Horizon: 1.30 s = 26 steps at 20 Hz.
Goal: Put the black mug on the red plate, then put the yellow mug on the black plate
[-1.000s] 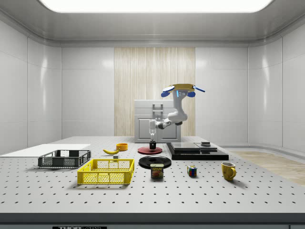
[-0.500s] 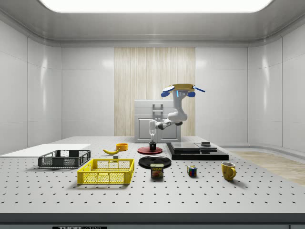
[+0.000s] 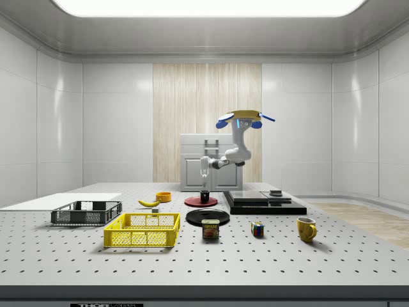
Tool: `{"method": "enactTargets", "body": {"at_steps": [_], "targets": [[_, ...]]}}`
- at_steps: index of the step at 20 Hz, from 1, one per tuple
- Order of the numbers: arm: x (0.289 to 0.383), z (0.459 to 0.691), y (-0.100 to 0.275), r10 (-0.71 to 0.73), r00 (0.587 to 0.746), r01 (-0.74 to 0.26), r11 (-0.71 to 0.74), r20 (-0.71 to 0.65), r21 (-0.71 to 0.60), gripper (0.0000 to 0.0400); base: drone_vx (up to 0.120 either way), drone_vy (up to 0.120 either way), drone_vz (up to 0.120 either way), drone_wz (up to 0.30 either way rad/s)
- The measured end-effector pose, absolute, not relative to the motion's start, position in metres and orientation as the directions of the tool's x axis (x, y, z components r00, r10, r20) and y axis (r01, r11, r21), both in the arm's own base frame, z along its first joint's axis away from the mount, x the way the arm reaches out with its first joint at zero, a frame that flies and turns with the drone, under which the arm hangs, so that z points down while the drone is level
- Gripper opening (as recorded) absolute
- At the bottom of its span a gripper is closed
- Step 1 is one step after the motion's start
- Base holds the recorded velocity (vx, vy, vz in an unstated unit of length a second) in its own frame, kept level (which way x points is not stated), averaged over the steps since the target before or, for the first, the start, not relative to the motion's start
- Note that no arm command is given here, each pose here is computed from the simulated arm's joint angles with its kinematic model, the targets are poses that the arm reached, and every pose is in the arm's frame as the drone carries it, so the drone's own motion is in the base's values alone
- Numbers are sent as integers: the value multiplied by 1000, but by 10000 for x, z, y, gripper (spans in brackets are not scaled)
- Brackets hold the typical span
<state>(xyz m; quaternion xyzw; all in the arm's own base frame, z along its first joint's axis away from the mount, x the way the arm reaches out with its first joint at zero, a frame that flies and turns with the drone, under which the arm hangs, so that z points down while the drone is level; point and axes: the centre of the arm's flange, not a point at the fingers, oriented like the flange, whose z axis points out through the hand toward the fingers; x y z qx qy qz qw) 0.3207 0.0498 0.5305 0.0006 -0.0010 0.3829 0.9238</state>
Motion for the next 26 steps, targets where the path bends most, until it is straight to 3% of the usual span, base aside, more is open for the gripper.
{"method": "enactTargets", "body": {"at_steps": [14, 17, 23, 26], "targets": [[3208, 5211, 500, 707, 707, -707, 707, 2, 0, 400, 0, 120, 0, 0], [3208, 5209, 500, 707, 707, -707, 707, 2, 0, 400, -107, 120, 0, 0], [3208, 5207, 500, 707, 707, -707, 707, 2, 0, 400, 0, 120, 0, 0], [3208, 5207, 500, 707, 707, -707, 707, 2, 0, 400, -120, 120, 0, 0]]}}
